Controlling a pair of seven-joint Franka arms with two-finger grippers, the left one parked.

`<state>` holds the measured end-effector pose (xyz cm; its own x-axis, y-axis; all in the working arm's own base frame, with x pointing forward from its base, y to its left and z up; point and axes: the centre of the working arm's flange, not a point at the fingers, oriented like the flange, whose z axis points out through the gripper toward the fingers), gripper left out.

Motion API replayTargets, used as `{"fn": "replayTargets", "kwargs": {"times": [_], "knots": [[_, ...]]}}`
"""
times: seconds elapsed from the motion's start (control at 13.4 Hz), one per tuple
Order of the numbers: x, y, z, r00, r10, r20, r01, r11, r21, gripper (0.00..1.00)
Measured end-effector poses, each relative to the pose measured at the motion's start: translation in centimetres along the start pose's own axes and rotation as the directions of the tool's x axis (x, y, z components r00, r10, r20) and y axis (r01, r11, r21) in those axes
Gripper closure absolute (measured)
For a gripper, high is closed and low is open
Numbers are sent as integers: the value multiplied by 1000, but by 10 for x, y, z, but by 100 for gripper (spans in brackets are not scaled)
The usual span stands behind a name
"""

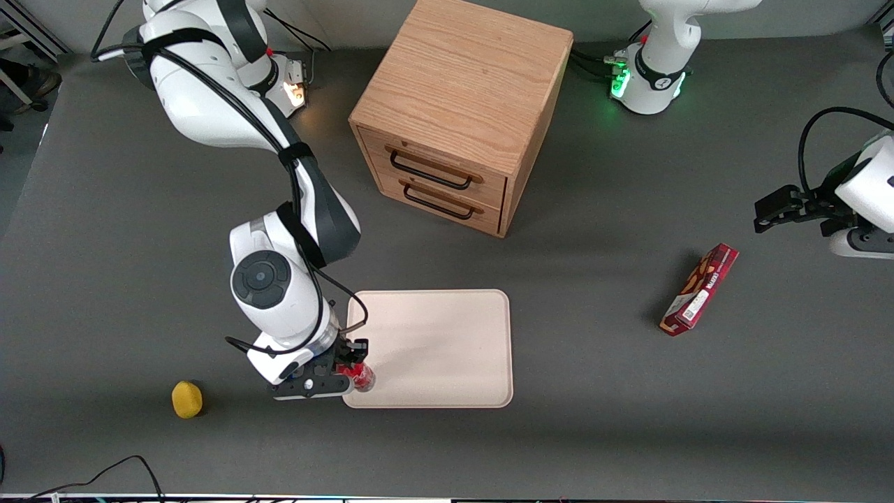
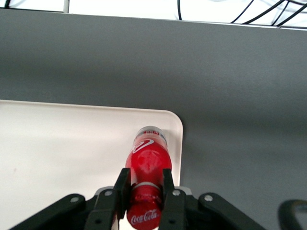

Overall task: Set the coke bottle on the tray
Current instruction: 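Lift the bottle and carry it over the cream tray's edge, then lower the bottle onto the tray and open the right gripper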

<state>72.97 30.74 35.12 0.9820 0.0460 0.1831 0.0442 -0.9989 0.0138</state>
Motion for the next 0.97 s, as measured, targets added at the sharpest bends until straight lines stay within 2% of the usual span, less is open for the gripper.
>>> {"fn": "replayTargets", "kwargs": {"times": [0.22, 0.45, 0.52, 0.82, 0.97], "knots": [[-3, -1, 23, 1000, 2, 14, -2, 1000, -5, 69], [-2, -1, 22, 1000, 4, 11, -4, 1000, -4, 69], [-2, -1, 22, 1000, 5, 11, -5, 1000, -4, 64], [1, -2, 13, 1000, 7, 6, -7, 1000, -2, 21], [1, 1, -4, 1000, 12, 28, -11, 1000, -14, 1]]}}
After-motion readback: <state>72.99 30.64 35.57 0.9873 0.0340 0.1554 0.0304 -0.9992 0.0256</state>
